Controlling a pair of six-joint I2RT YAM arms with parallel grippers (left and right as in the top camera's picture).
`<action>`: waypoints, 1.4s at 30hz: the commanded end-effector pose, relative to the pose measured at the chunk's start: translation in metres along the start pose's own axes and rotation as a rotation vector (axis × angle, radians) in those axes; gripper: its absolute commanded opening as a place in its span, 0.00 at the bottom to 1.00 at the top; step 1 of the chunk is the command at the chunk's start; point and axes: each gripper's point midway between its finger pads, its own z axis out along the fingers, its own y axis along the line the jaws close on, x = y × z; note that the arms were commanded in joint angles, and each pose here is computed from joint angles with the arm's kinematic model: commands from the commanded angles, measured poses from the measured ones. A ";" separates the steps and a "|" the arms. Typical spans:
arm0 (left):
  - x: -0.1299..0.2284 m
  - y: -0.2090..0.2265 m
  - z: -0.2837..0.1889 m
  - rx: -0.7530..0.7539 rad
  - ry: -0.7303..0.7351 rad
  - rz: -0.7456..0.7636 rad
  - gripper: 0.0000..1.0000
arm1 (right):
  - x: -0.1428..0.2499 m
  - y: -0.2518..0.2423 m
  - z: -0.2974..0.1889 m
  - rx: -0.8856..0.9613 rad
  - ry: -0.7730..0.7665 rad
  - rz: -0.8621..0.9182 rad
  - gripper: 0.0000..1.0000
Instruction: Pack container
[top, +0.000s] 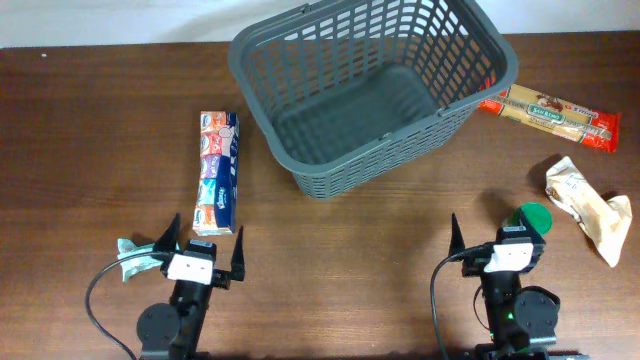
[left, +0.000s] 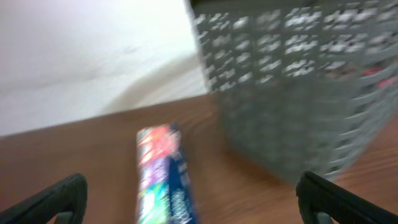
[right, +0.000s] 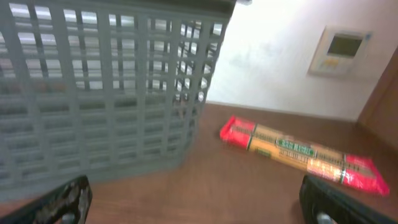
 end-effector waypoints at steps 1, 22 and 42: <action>-0.013 -0.029 -0.003 0.179 -0.058 -0.114 0.99 | -0.023 0.000 -0.002 -0.009 -0.096 0.063 0.99; -0.092 -0.068 -0.033 0.461 -0.173 -0.215 0.99 | -0.170 0.022 -0.041 -0.237 -0.290 0.034 0.99; -0.210 -0.029 -0.025 0.308 0.254 -0.215 0.99 | -0.318 0.008 -0.041 -0.309 0.165 0.023 0.99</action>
